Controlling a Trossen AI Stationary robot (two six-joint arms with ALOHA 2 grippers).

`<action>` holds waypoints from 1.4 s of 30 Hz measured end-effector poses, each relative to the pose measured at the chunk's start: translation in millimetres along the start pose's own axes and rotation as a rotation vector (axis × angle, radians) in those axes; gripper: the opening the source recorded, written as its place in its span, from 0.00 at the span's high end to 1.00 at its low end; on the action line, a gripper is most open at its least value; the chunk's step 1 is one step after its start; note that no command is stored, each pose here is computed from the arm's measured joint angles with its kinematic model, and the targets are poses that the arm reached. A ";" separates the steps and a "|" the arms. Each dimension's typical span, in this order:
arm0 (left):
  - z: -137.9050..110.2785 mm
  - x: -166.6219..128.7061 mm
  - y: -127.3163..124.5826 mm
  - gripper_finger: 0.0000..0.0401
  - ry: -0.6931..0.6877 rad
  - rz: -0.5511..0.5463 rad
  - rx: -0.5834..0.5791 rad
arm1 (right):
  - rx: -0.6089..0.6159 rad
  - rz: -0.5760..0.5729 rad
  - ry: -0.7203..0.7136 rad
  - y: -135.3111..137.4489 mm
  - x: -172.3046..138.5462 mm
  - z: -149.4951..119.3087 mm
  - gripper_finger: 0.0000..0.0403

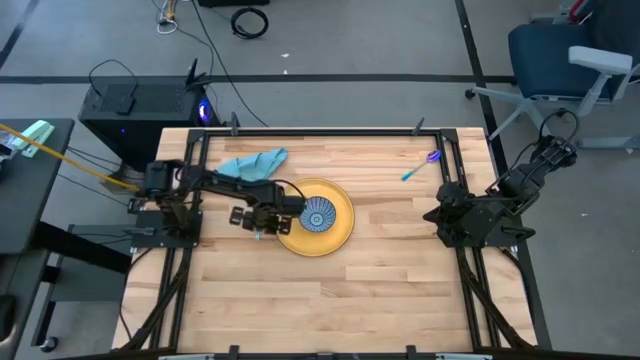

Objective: Set table place
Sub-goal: Put the blue fork to the left of the yellow plate

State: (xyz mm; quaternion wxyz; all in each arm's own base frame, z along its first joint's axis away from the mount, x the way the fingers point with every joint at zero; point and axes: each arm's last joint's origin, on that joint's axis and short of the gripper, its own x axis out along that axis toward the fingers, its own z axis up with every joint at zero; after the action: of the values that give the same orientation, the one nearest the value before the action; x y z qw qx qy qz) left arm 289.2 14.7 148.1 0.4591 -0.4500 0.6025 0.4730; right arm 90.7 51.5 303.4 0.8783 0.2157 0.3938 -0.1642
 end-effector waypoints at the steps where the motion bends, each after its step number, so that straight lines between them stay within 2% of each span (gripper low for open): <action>1: -1.1 1.0 -1.0 0.55 -0.005 -0.022 -0.006 | 0.000 0.000 0.000 0.0 0.0 0.0 0.97; 3: -3.0 4.7 -1.1 0.55 -0.010 -0.046 -0.004 | -0.003 0.000 0.000 0.0 0.0 0.0 0.97; 11: -8.8 20.3 10.0 0.56 0.039 -0.016 -0.043 | -0.005 0.000 0.000 0.0 0.0 0.0 0.97; 15: -10.4 22.9 8.4 0.59 0.038 -0.038 -0.030 | -0.005 0.000 0.000 0.0 0.0 0.0 0.97; 19: -10.3 23.2 6.4 0.70 0.034 -0.057 -0.026 | -0.007 -0.001 -0.001 0.0 0.0 0.0 0.97; 24: -10.3 22.8 5.3 0.92 0.032 -0.070 0.002 | -0.006 -0.002 -0.003 -0.1 0.0 0.1 0.97; 26: -10.5 20.3 6.2 0.92 0.021 -0.081 0.000 | -0.002 -0.002 -0.003 -0.1 0.0 0.1 0.97; 30: -12.1 9.3 11.6 0.92 -0.028 -0.117 -0.007 | -0.001 -0.002 -0.004 -0.1 0.0 0.1 0.97; 36: -18.7 -31.1 33.6 0.92 -0.116 -0.231 -0.018 | -0.005 -0.002 -0.004 -0.1 0.0 0.1 0.97; 42: -30.6 -72.8 60.6 0.92 -0.169 -0.431 -0.020 | -0.017 -0.001 -0.003 0.0 0.0 0.1 0.97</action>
State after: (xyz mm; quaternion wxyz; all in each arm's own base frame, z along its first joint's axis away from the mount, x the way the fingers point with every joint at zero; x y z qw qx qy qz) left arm 238.7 1.4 232.8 0.5938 -0.5316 0.4471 0.4060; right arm 90.7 51.5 303.4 0.8806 0.2078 0.3939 -0.1618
